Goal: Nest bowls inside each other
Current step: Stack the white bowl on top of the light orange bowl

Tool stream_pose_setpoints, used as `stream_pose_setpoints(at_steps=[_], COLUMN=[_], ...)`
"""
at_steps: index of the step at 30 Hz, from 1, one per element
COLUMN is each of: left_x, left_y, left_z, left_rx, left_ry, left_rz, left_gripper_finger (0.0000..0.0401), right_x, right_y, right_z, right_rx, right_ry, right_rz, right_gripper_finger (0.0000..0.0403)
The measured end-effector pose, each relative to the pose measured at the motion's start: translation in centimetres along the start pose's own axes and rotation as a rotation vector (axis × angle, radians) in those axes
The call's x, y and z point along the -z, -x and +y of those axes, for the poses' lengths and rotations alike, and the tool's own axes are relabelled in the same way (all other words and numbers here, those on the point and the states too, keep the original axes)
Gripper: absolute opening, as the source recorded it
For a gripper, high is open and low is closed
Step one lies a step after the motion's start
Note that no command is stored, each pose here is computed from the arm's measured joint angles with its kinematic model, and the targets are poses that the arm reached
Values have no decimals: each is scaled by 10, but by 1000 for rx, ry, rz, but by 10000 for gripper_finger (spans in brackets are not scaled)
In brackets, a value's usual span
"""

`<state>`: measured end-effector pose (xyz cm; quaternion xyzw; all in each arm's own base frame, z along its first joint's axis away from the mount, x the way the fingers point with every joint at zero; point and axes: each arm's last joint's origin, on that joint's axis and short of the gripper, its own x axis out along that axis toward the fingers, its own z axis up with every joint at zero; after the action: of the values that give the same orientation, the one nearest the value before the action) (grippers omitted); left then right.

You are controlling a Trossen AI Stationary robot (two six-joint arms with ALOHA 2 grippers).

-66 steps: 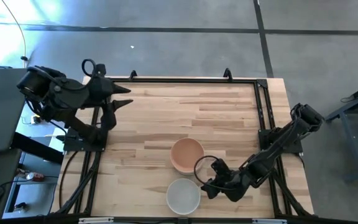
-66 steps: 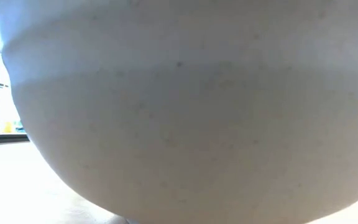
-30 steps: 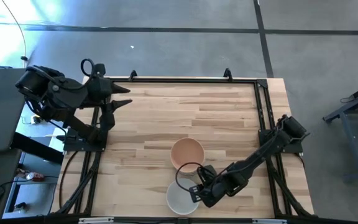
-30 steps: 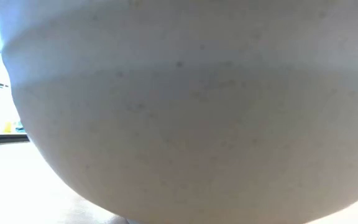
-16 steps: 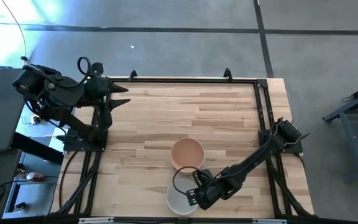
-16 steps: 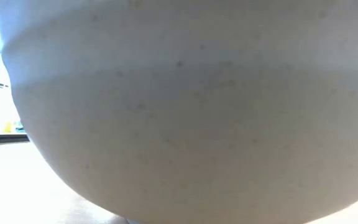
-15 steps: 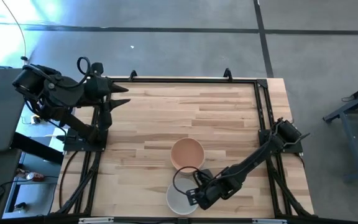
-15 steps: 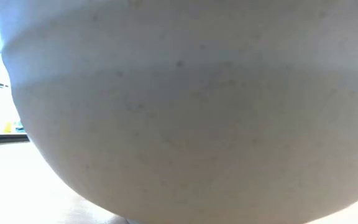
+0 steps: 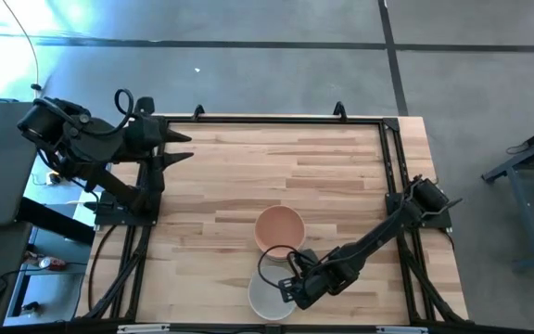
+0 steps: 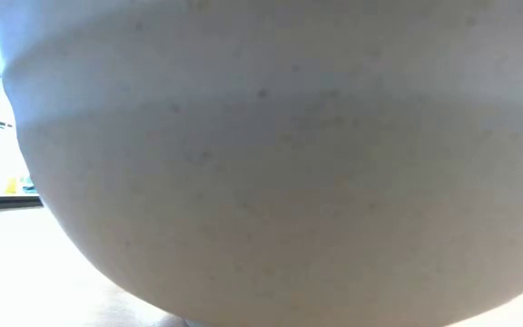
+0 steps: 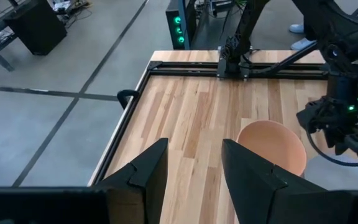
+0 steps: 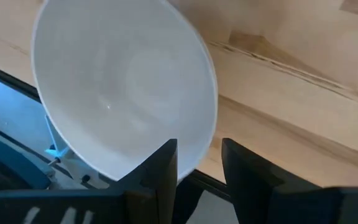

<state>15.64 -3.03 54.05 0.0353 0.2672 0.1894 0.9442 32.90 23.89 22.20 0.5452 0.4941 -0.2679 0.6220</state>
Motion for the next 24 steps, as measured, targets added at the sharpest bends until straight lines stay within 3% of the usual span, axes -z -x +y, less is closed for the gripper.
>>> stream_pose_setpoints(at_steps=[10, 17, 20, 24], left_x=[0, 0, 0, 0], left_y=[0, 0, 0, 0], left_z=[0, 0, 0, -1], left_rx=[-4, -4, -4, 2], left_ry=[-2, -9, -9, -9], left_rz=[-2, -2, -2, -1], left_gripper_finger=[140, 140, 140, 140], right_x=[4, 7, 6, 6], right_y=[-35, -39, -39, -39], right_z=[6, 4, 3, 3], right_rx=[-39, -25, -14, -12], right_ry=[-2, -3, 3, 23], right_rz=[49, 54, 53, 44], right_gripper_finger=[119, 115, 90, 28])
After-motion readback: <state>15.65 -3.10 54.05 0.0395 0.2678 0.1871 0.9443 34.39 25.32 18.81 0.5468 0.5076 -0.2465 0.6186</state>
